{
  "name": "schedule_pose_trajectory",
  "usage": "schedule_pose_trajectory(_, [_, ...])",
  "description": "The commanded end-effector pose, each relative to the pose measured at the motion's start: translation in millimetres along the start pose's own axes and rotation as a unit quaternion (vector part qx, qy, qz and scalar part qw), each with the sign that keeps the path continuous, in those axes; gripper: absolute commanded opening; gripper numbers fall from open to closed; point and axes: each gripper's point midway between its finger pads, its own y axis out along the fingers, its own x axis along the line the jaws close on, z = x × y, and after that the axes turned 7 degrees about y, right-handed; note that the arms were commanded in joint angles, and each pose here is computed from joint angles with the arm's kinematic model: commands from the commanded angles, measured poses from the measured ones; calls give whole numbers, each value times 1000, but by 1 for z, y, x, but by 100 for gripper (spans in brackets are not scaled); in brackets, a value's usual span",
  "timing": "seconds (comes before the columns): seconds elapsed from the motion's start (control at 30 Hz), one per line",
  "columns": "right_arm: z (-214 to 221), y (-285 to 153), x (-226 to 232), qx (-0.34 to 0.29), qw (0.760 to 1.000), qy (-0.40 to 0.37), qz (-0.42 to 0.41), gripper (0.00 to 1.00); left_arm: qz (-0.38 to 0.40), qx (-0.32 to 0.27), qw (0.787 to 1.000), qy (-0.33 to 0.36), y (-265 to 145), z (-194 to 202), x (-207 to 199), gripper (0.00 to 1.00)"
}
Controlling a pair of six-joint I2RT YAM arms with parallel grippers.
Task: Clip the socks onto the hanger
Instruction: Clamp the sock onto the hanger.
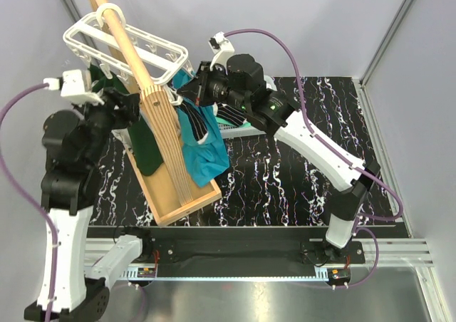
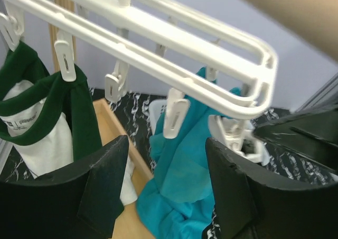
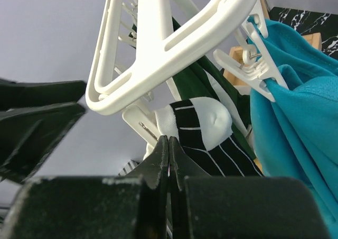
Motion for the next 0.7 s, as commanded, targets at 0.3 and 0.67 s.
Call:
schedule_pose_trajectory(0.3, [-13,14,-1,-20,999,-49,11,5,8,9,1000,9,19,4,5,68])
schedule_pose_trajectory(0.67, [2,-13,-18,9,995,-94,28,55,-88,-32,995,-32,-38,1,34,77])
